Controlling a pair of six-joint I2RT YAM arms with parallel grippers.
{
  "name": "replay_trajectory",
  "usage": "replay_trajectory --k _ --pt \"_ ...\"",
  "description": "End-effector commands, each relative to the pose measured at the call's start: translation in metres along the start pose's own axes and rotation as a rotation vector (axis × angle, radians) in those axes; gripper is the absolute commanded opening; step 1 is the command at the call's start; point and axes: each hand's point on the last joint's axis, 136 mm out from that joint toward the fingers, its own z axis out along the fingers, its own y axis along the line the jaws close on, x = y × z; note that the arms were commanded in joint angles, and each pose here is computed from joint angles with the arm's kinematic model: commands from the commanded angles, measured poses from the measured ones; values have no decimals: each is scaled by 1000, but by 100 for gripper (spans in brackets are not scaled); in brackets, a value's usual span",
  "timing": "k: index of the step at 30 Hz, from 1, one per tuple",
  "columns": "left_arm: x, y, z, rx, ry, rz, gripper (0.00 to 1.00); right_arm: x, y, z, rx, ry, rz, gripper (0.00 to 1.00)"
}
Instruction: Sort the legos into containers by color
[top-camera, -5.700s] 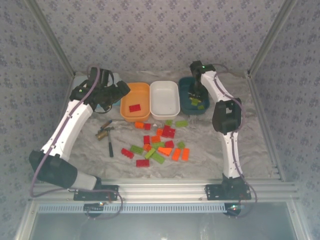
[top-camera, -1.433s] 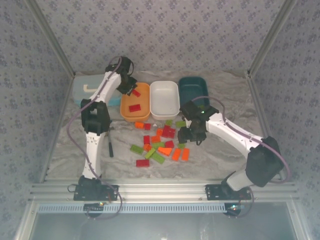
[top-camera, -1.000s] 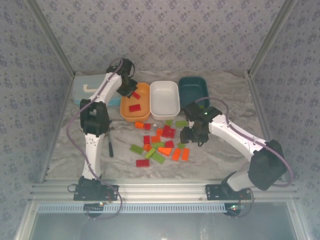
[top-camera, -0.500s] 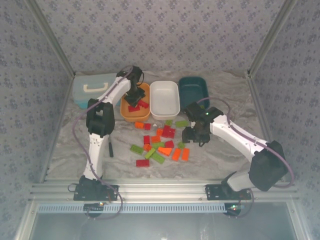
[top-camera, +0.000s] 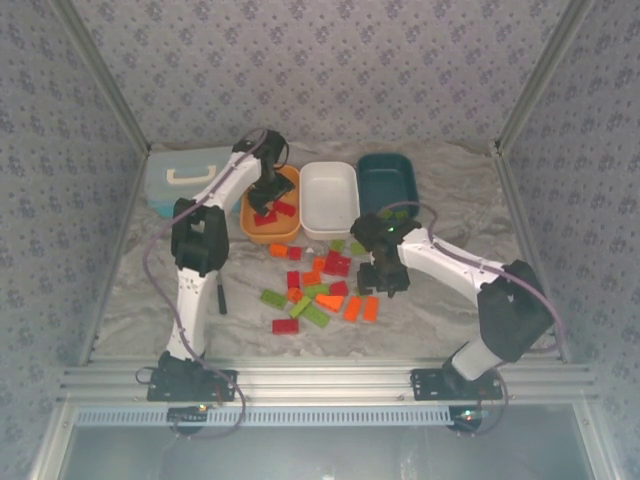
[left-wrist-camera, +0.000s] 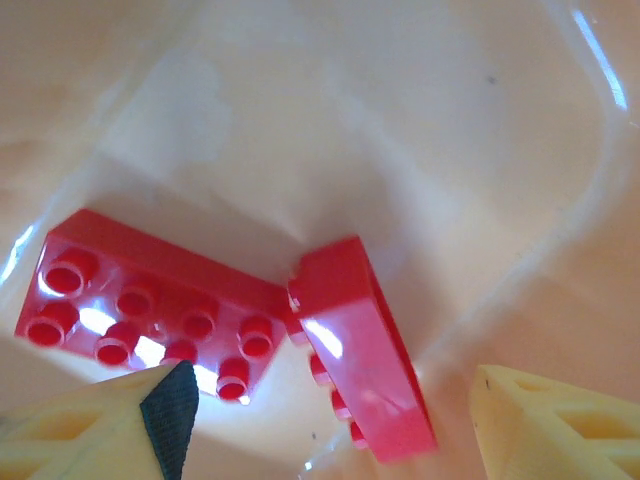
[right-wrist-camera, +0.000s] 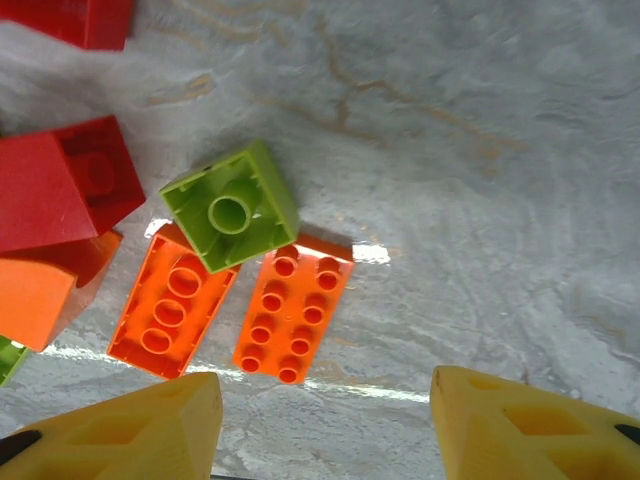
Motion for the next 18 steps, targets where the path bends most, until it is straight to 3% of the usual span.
replay_trajectory --k 1,9,10,18 --pt "11 -14 -65 94 -57 119 76 -11 17 -2 -33 -18 -35 62" --pt "56 14 -109 152 -29 232 80 -43 21 23 -26 20 -77 57" --pt "60 18 -113 159 -25 241 95 -45 24 25 -35 25 -88 58" --pt "83 57 -159 254 -43 318 99 -37 24 37 -34 75 -96 60"
